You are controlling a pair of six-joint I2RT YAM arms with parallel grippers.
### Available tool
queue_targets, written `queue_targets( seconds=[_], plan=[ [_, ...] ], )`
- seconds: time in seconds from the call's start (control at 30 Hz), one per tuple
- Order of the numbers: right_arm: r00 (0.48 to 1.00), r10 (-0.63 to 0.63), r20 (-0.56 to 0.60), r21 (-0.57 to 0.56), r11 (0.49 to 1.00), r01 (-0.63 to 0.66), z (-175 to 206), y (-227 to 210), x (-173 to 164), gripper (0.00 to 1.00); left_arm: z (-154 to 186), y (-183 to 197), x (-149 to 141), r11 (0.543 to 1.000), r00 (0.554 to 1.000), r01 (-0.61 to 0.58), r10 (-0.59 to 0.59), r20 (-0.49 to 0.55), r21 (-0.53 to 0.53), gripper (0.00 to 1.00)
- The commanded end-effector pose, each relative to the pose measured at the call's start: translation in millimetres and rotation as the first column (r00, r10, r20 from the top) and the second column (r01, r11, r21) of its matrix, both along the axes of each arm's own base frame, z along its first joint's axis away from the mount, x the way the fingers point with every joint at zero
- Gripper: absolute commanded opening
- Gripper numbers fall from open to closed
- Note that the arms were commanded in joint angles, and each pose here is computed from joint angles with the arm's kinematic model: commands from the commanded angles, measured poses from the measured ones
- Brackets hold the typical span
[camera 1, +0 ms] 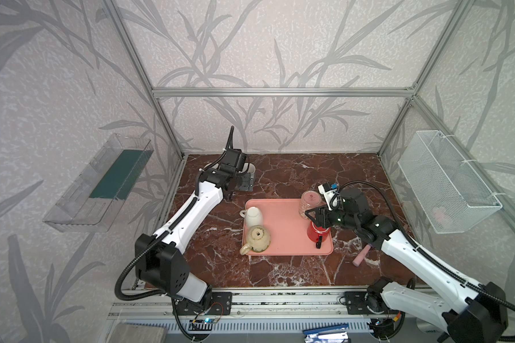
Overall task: Turn the mug right side up
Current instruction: Pick up the mug from the tray.
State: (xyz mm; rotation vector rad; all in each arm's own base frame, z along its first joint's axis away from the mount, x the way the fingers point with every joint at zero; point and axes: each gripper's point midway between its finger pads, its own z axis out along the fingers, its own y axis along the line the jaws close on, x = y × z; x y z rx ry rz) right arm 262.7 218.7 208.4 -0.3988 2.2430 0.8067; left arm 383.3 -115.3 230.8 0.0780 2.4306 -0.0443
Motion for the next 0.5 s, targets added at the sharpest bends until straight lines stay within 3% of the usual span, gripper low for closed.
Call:
queue_targets(
  seconds=[0.0,0.1,0.2,0.33,0.47],
  plan=[
    [1.0,0.007,0.021,-0.02,1.0,-0.007,13.2,-0.6,0.5,0.58,13.9,-10.1,-25.2,0.995,0.999,0.035,-0.035,0.011,-0.088,0.91],
    [1.0,0.007,0.009,-0.044,0.999,-0.007,17.2,-1.4,2.4,0.6,18.7,-12.3,-45.5,0.988,0.999,0.049,-0.046,0.022,-0.145,0.95],
    [1.0,-0.001,-0.005,-0.141,0.99,0.001,18.0,-10.5,5.0,0.62,23.4,-15.6,-62.6,0.977,0.996,0.08,-0.073,0.041,-0.197,0.99],
    [0.997,-0.056,-0.045,-0.253,0.966,0.042,4.4,-28.9,6.3,0.64,25.9,-7.7,-82.0,0.975,0.994,0.093,-0.078,0.078,-0.203,0.99],
    [0.987,-0.119,-0.111,-0.275,0.958,0.085,-2.0,-40.6,0.0,0.67,28.6,-5.4,-100.4,0.964,0.991,0.107,-0.084,0.103,-0.245,0.99]
  ],
)
